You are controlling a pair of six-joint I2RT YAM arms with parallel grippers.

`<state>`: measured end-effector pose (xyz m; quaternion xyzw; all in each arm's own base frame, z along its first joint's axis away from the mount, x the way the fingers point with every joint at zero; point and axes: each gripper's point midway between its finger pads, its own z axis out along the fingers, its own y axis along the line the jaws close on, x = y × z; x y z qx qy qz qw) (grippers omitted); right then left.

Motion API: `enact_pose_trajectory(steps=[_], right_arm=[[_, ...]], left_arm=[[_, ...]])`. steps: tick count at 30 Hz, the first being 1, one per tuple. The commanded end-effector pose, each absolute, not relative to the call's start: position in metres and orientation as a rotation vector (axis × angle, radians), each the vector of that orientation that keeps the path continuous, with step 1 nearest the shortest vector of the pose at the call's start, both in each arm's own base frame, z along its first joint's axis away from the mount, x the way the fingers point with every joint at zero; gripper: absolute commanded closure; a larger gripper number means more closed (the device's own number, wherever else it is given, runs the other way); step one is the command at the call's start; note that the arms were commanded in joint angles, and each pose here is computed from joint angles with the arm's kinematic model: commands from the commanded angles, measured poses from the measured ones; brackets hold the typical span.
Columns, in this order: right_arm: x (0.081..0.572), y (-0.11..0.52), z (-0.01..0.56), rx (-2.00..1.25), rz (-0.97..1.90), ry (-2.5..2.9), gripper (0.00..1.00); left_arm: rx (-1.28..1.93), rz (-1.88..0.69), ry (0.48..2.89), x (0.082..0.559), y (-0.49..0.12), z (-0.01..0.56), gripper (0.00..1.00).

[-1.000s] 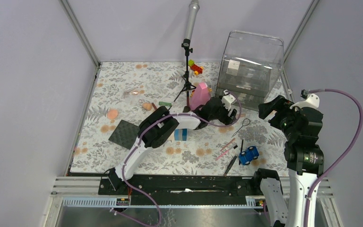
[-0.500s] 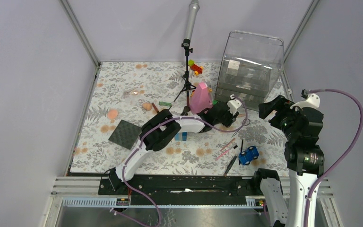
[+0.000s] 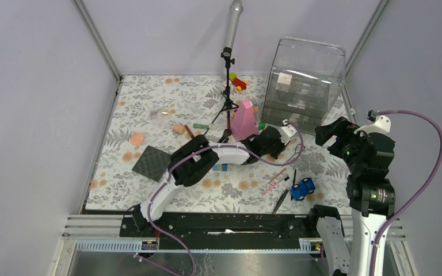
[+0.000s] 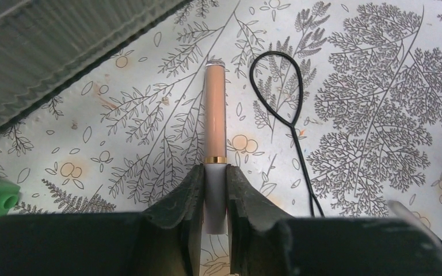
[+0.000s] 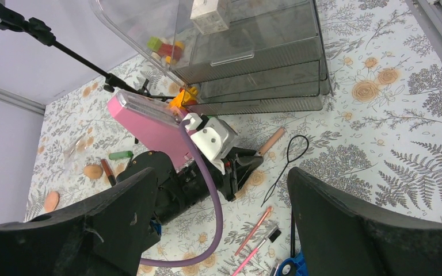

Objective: Organize the makeup
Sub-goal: Move the makeup to the center of the board.

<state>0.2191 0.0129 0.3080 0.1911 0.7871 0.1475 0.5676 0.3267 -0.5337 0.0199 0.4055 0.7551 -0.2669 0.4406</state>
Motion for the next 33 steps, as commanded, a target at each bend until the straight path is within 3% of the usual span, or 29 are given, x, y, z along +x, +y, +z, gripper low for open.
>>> enact_pose_trajectory(steps=[1, 20, 28, 33], right_arm=[[0.213, 0.019, 0.324, 0.411, 0.374, 1.817, 0.10], [0.206, 0.025, 0.321, 0.434, 0.421, 1.806, 0.09], [0.204, 0.025, 0.317, 0.438, 0.421, 1.809, 0.09], [0.205, 0.026, 0.314, 0.441, 0.431, 1.812, 0.09]], left_arm=[[1.335, -0.514, 2.161, 0.263, -0.474, -0.077, 1.00], [1.916, -0.305, 2.087, 0.191, -0.433, -0.100, 1.00], [1.916, -0.275, 2.161, 0.162, -0.407, -0.101, 1.00], [1.742, -0.300, 2.191, 0.162, -0.404, -0.085, 1.00]])
